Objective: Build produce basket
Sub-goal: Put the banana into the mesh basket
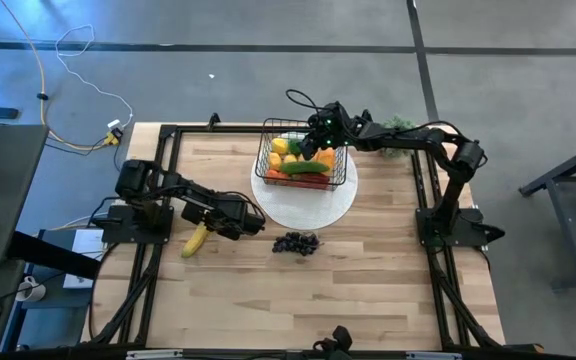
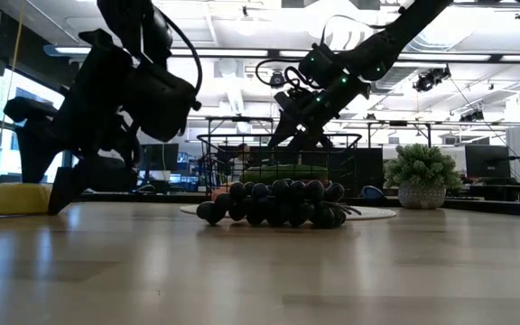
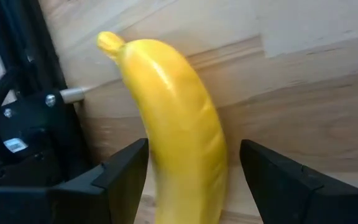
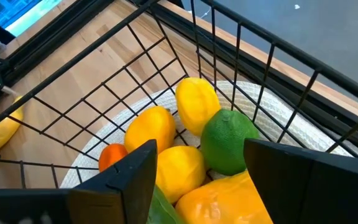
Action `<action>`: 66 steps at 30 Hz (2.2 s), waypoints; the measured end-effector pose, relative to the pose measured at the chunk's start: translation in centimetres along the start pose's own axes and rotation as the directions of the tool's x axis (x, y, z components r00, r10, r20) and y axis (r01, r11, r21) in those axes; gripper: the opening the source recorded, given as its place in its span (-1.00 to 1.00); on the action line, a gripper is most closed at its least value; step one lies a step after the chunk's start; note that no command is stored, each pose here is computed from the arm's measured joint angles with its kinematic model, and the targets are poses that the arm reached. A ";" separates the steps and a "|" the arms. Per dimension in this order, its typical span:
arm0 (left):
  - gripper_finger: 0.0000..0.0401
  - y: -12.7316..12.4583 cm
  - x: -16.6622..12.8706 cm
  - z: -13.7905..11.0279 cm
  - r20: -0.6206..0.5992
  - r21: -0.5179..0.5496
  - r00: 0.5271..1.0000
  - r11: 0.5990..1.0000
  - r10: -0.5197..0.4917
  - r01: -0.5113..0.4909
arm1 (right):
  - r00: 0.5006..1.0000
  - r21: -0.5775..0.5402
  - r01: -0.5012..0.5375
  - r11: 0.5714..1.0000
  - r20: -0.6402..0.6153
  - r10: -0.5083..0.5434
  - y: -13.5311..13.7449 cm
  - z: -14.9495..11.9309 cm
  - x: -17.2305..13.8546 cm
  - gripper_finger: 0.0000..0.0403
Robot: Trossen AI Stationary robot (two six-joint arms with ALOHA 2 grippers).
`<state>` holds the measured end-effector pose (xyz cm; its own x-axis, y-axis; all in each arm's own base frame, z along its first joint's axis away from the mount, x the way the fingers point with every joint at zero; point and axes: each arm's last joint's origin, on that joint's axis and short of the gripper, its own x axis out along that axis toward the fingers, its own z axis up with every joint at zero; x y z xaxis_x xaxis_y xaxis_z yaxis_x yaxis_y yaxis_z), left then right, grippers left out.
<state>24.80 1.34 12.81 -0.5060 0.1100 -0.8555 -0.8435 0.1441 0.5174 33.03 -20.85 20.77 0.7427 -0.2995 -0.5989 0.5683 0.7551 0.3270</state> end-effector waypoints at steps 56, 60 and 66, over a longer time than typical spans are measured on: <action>-0.34 11.1 -8.3 5.5 0.336 0.342 0.624 0.708 -0.706 0.617 | 0.999 0.176 0.015 0.984 0.037 -0.022 2.6 6.5 -7.3 0.09; -0.34 11.8 -8.7 6.2 0.344 0.401 0.565 0.662 -0.750 0.633 | 0.998 0.205 0.006 0.979 0.061 -0.018 2.8 6.8 -8.2 0.09; -0.34 12.6 -9.5 7.2 0.331 0.504 0.437 0.548 -0.836 0.668 | 0.997 0.227 -0.028 0.973 0.081 0.010 3.8 7.0 -9.2 0.09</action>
<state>20.24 9.23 27.60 0.5438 0.2528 -0.8002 -0.7095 0.6478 -0.2775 30.85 -19.30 32.58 0.7745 -0.3381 -0.5346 0.6127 0.6111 0.5012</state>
